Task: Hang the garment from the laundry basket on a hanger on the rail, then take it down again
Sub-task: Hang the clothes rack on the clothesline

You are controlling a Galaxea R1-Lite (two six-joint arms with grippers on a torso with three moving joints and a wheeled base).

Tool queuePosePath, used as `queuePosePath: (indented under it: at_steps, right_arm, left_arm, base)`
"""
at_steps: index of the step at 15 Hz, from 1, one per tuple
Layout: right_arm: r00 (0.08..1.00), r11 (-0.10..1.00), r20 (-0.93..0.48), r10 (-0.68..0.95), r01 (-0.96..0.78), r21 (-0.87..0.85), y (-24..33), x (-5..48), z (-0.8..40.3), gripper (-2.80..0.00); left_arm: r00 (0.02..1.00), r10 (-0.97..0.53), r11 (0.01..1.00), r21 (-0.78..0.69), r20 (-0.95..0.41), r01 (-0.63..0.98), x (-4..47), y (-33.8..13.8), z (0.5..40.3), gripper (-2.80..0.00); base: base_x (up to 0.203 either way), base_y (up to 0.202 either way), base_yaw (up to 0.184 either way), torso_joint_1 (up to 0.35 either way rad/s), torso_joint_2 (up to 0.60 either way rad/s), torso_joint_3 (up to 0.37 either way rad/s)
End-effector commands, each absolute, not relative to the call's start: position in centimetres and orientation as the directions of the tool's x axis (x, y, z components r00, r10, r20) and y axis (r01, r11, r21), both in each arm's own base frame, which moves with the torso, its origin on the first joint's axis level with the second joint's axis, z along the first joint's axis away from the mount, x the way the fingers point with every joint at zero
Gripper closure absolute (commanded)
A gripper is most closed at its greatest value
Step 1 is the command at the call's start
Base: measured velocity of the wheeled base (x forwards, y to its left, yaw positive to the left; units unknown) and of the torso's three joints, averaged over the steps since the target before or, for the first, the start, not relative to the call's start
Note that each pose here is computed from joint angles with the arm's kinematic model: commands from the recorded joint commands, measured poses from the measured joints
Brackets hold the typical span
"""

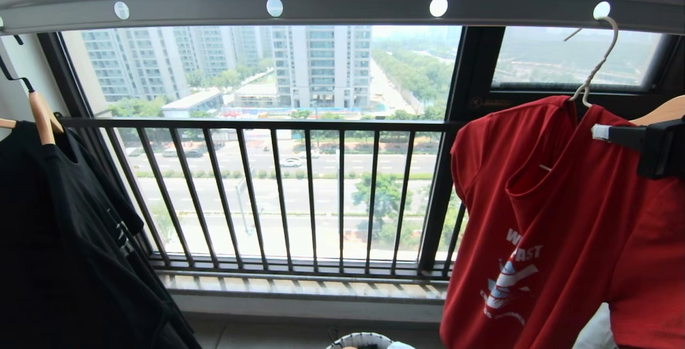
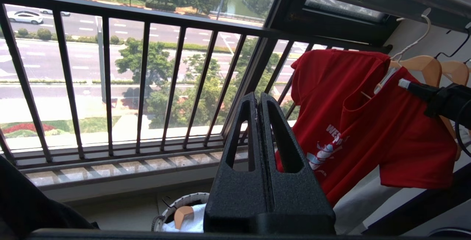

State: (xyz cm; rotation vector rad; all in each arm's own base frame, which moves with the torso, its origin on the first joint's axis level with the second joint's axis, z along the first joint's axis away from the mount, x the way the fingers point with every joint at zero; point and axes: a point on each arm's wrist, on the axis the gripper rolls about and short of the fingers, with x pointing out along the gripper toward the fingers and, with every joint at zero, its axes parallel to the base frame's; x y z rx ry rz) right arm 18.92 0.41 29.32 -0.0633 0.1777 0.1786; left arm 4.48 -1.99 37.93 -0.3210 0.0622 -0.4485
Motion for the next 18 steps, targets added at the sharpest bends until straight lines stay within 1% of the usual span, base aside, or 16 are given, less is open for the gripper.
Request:
queuePosePath:
  at_steps: [1,2,3,7,11,14,17,18]
  right_arm:
    - [0.97,0.982,-0.174,0.172,-0.184,-0.05,0.4,18.6,29.4,0.0]
    - [0.97,0.982,-0.173,0.171,-0.182,-0.05,0.4,18.6,29.4,0.0]
    - [0.97,0.982,-0.173,0.172,-0.183,-0.049,0.4,18.6,29.4,-2.8]
    - [0.969,0.982,-0.176,0.172,-0.183,-0.048,0.4,18.5,29.3,-2.8]
    - [0.974,0.982,-0.147,0.171,-0.181,-0.053,0.4,17.2,29.7,-2.8]
    - [0.981,0.984,-0.111,0.16,-0.167,-0.06,0.4,15.4,30.0,-2.8]
    - [0.987,0.985,-0.046,0.155,-0.158,-0.071,0.3,12.5,30.5,-2.8]
    - [0.988,0.985,-0.028,0.155,-0.157,-0.074,0.4,11.5,30.6,0.0]
  left_arm:
    - [0.9,-0.436,0.851,-0.32,0.009,0.416,4.5,-2.0,37.9,0.0]
    - [0.9,-0.436,0.851,-0.32,0.009,0.416,4.5,-2.0,37.9,0.0]
    - [0.9,-0.436,0.851,-0.32,0.009,0.416,4.5,-2.0,37.9,0.0]
    - [0.9,-0.436,0.851,-0.32,0.009,0.416,4.5,-2.0,37.9,0.0]
    - [0.9,-0.436,0.851,-0.32,0.01,0.416,4.5,-2.0,37.9,0.0]
    - [0.9,-0.436,0.851,-0.32,0.009,0.416,4.5,-2.0,37.9,0.0]
    - [0.9,-0.436,0.852,-0.319,0.009,0.416,4.5,-2.0,37.9,0.0]
    - [0.899,-0.437,0.852,-0.316,0.012,0.418,4.3,-1.9,37.9,0.0]
  base:
    - [0.0,0.0,0.0,0.0,0.0,0.0]
    - [0.0,0.0,0.0,0.0,0.0,0.0]
    - [0.0,0.0,0.0,0.0,0.0,0.0]
    - [0.0,0.0,0.0,0.0,0.0,0.0]
    - [0.0,0.0,0.0,0.0,0.0,0.0]
    - [0.0,0.0,0.0,0.0,0.0,0.0]
    - [0.0,0.0,0.0,0.0,0.0,0.0]
    - [0.0,0.0,0.0,0.0,0.0,0.0]
